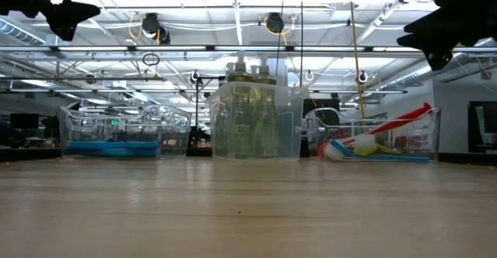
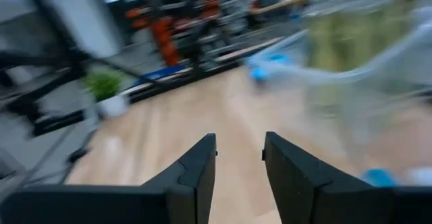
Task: Pick & Place Kitchen Sink Supplies
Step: Return to Home Position
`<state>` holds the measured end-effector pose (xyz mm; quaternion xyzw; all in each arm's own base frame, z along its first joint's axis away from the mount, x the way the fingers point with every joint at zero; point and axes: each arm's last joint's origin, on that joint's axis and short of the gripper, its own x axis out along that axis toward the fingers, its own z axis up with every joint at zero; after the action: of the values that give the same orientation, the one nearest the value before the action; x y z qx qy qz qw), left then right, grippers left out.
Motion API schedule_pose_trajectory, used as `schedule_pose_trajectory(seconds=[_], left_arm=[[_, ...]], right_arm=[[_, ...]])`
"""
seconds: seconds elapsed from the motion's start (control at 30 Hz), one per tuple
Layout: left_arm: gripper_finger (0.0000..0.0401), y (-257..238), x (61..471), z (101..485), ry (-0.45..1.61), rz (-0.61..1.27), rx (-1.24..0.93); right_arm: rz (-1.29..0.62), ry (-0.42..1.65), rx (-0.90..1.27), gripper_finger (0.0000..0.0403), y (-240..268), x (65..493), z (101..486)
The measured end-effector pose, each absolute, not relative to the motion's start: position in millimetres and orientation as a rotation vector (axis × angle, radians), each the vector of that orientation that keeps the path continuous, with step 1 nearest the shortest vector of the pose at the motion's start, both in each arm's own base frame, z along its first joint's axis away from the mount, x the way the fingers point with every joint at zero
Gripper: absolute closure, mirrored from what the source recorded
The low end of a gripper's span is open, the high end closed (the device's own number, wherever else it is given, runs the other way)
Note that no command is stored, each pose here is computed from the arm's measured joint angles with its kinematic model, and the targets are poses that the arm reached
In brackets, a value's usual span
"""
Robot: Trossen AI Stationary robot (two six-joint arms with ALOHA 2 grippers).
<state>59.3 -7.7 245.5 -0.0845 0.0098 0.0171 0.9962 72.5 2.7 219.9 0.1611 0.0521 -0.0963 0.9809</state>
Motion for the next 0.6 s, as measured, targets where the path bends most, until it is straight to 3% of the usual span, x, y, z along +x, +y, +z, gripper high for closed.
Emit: schedule_pose_trajectory(seconds=[0.17, 0.6], left_arm=[[0.0132, -8.9, 59.2, 245.7, 0.023, -0.009, -0.117], [0.0132, -12.5, 71.3, 222.8, 0.048, -0.013, -0.1]], right_arm=[[-0.032, 0.096, 0.334, 0.0289, 8.1, 78.0, 205.2], [-0.035, 0.132, 0.348, 0.0288, 9.8, 87.2, 179.3]])
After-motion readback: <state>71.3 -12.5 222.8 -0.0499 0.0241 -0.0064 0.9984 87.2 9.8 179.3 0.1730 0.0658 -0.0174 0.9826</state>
